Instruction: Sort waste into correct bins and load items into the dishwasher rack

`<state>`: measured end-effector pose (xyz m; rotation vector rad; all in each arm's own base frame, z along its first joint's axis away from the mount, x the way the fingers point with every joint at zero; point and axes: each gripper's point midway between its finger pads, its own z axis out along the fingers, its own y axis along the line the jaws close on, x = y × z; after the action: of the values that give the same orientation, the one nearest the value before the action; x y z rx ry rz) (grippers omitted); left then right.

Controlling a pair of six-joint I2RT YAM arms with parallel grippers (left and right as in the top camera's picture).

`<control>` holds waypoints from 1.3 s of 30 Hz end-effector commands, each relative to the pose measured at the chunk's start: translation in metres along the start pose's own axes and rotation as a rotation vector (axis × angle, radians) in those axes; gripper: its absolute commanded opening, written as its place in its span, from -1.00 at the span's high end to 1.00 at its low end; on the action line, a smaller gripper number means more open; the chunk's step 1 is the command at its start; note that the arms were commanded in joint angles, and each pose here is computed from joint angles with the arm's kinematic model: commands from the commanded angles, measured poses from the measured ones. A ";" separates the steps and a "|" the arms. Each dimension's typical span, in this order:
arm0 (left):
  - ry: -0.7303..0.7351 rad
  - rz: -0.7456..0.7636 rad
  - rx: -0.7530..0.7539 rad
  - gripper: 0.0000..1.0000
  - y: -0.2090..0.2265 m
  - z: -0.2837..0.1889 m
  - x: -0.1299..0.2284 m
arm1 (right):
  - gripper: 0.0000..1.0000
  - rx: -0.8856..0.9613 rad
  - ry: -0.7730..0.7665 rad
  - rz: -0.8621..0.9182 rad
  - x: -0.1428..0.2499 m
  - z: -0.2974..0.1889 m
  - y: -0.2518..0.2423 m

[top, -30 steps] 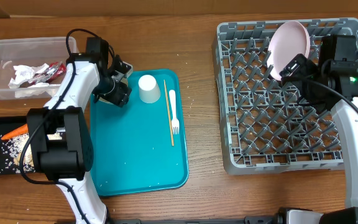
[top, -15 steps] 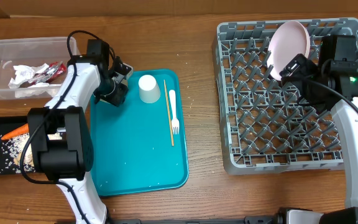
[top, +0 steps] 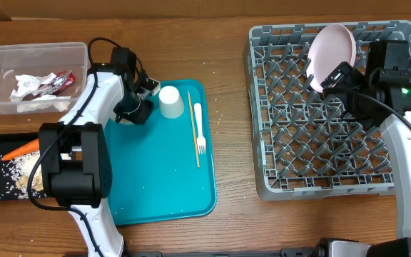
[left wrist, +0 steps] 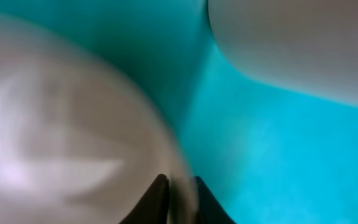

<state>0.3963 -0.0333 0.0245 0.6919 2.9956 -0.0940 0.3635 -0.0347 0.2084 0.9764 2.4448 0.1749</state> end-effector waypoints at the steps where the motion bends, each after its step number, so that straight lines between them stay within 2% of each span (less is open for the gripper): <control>1: 0.019 -0.075 0.057 0.81 -0.014 -0.006 0.002 | -1.00 0.009 -0.008 0.006 -0.002 0.001 -0.002; 4: 0.047 -0.117 0.077 0.91 -0.018 -0.015 0.006 | -1.00 0.009 -0.008 0.006 -0.002 0.001 -0.002; 7: 0.095 -0.178 0.115 0.92 -0.027 -0.030 0.013 | -1.00 0.009 -0.008 0.006 -0.002 0.001 -0.002; 10: 0.116 -0.186 0.274 0.90 -0.061 -0.044 0.014 | -1.00 0.009 -0.008 0.006 -0.002 0.001 -0.002; 14: 0.136 -0.189 0.397 0.91 -0.091 -0.052 0.015 | -1.00 0.009 -0.008 0.006 -0.002 0.001 -0.002; 20: 0.214 -0.234 0.407 0.88 -0.118 -0.054 0.022 | -1.00 0.009 -0.008 0.006 -0.002 0.001 -0.002; 22: 0.231 -0.235 0.402 0.82 -0.126 -0.054 0.023 | -1.00 0.009 -0.008 0.006 -0.002 0.001 -0.002; 24: 0.245 -0.240 0.394 0.70 -0.132 -0.054 0.023 | -1.00 0.009 -0.008 0.006 -0.002 0.001 -0.002; 26: 0.261 -0.251 0.392 0.43 -0.136 -0.054 0.025 | -1.00 0.009 -0.008 0.006 -0.002 0.001 -0.002; 28: 0.279 -0.261 0.393 -0.04 -0.139 -0.055 0.028 | -1.00 0.009 -0.008 0.006 -0.002 0.001 -0.002; 29: 0.289 -0.264 0.395 -0.18 -0.139 -0.056 0.030 | -1.00 0.009 -0.008 0.006 -0.002 0.001 -0.002; 33: 0.328 -0.288 0.405 -1.00 -0.142 -0.064 0.037 | -1.00 0.009 -0.008 0.006 -0.002 0.001 -0.002; 36: 0.310 -0.285 0.404 -1.00 -0.142 -0.078 0.031 | -1.00 0.009 -0.008 0.006 -0.002 0.001 -0.002; 39: 0.231 -0.274 0.413 -1.00 -0.142 -0.101 0.016 | -1.00 0.009 -0.008 0.006 -0.002 0.001 -0.002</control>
<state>0.2956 -0.1387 0.1007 0.3425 3.4230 -0.6606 0.3635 -0.0347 0.2084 0.9764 2.4448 0.1749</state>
